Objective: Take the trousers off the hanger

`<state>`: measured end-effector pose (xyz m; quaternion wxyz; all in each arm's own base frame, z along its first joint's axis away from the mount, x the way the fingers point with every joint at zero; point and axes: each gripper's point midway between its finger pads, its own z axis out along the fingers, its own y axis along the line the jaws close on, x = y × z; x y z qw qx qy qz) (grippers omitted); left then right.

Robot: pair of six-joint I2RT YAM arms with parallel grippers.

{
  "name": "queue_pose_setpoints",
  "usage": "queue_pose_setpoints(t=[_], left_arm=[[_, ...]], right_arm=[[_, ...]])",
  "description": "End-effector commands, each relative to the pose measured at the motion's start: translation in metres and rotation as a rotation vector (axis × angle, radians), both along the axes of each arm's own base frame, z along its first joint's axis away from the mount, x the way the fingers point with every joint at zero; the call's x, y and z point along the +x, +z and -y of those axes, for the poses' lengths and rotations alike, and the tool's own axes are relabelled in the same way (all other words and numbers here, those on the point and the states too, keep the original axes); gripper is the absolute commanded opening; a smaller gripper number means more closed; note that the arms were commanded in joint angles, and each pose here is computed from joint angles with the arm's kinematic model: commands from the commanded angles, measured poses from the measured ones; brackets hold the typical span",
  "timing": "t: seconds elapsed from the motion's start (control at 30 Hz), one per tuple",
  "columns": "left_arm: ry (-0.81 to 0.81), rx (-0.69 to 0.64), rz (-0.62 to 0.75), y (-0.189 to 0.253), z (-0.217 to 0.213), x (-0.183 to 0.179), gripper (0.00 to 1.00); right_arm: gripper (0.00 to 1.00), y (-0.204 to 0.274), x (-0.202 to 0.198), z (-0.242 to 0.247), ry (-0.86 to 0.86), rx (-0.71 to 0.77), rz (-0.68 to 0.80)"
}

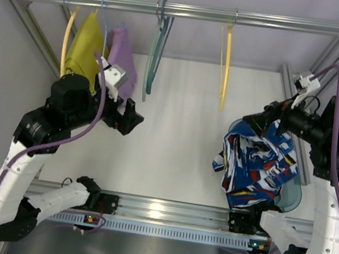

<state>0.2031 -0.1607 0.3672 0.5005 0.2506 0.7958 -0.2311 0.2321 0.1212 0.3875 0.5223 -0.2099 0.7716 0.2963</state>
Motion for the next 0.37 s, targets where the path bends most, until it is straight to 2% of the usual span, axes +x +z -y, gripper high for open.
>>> queue_pose_setpoints(t=[0.0,0.33], left_arm=[[0.079,0.028,0.085,0.017,-0.034,-0.019,0.98],[0.328,0.059,0.158,0.015,-0.1,-0.039,0.98]], right_arm=[[0.99,-0.018,-0.014,0.006,-0.014,-0.034,-0.026],[0.99,-0.028,-0.033,0.009,-0.036,-0.037,-0.013]])
